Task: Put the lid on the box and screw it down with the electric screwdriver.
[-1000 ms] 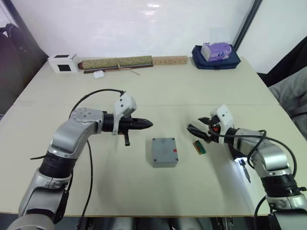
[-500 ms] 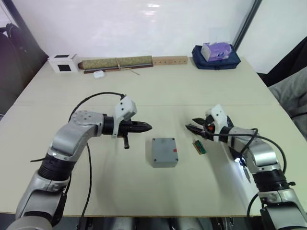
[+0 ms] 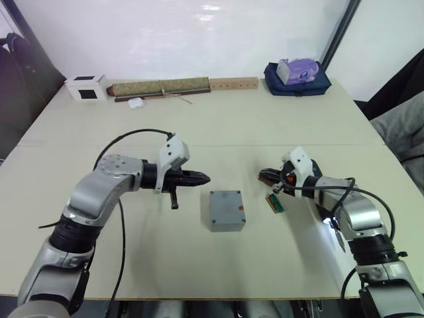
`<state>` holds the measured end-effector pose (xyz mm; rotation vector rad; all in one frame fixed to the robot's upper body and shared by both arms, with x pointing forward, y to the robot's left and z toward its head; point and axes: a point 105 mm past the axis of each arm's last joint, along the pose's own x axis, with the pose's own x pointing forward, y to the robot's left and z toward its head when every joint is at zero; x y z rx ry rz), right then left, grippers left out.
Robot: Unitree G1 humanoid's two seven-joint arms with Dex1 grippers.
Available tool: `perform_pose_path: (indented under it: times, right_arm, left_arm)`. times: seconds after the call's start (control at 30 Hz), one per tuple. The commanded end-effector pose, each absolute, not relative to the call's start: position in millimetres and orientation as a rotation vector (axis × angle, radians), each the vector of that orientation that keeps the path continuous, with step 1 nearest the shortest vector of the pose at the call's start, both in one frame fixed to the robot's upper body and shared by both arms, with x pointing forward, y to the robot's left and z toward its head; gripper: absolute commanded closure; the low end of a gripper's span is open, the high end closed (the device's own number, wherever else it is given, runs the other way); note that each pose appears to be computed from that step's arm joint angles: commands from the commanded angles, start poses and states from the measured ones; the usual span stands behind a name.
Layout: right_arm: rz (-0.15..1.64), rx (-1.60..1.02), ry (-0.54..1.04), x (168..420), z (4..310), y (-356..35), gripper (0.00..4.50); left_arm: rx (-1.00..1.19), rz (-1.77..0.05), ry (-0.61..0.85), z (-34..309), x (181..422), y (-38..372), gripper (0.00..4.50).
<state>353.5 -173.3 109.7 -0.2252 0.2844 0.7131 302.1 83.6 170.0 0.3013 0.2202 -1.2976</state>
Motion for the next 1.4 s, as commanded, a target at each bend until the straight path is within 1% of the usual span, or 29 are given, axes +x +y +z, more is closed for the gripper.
perform_pose_path:
  times: [0.03, 0.33, 0.47, 0.57, 0.7, 0.83, 0.97, 1.13, 1.2, 1.4]
  right_arm:
    - [0.706, -0.236, 0.242, 355, 119, -173, 4.44]
    - [0.698, -0.287, 0.169, 357, 142, -173, 4.44]
    - [0.685, -0.268, 0.108, 360, 162, -172, 4.44]
    - [0.702, -0.264, 0.034, 352, 187, -166, 4.44]
    - [0.859, -0.244, 0.054, 313, 185, -138, 4.44]
    - [0.917, -0.198, 0.068, 287, 182, -125, 4.44]
    - [0.958, -0.193, 0.112, 271, 176, -113, 4.44]
    - [0.975, -0.194, 0.136, 267, 170, -107, 4.44]
    - [0.972, -0.196, 0.137, 267, 170, -107, 4.44]
    - [0.945, -0.213, 0.179, 273, 153, -108, 4.44]
  left_arm:
    - [0.315, -1.308, 0.178, 178, 299, 81, 4.5]
    - [0.31, -1.307, 0.17, 180, 301, 80, 4.5]
    - [0.304, -1.311, 0.172, 180, 301, 81, 4.5]
    - [0.312, -1.355, 0.199, 177, 291, 84, 4.5]
    - [0.33, -1.39, 0.239, 173, 281, 92, 4.5]
    - [0.333, -1.398, 0.257, 169, 276, 96, 4.5]
    - [0.309, -1.404, 0.247, 172, 274, 93, 4.5]
    - [0.301, -1.409, 0.237, 172, 276, 90, 4.5]
    - [0.301, -1.408, 0.238, 172, 276, 90, 4.5]
    - [0.302, -1.403, 0.232, 170, 279, 88, 4.5]
